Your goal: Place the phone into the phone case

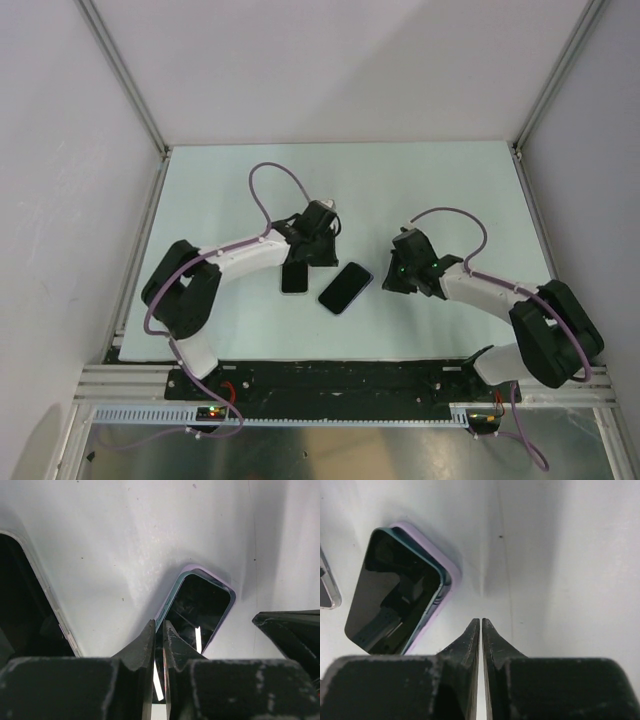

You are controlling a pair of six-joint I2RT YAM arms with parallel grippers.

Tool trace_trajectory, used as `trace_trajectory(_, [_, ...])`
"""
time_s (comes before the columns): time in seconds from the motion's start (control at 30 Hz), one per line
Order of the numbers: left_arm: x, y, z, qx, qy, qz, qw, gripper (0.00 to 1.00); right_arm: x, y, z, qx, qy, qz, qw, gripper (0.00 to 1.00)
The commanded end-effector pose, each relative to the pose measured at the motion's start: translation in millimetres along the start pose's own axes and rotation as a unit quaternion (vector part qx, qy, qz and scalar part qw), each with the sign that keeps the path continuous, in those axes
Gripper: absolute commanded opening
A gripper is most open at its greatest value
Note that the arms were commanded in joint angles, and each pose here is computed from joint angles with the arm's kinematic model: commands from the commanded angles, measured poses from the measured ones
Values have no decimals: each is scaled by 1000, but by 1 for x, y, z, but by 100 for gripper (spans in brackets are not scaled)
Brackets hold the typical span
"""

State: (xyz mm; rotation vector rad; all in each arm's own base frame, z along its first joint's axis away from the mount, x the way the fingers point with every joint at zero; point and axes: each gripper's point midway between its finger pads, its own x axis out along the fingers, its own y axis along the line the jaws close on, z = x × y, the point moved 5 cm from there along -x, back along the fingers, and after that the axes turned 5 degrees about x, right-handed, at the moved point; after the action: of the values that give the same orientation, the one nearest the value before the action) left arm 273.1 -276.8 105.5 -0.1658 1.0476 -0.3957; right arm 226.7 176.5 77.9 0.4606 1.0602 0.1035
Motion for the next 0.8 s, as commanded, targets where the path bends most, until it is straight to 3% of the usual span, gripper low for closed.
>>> trace_trajectory(0.0, [2,-9,7,16,8,-16,1000,12,10,23,1,23,-18,37,999,8])
trace_trajectory(0.77, [32,-31,2,28,50,-38,998,8,34,25,-10,35,-19,18,999,2])
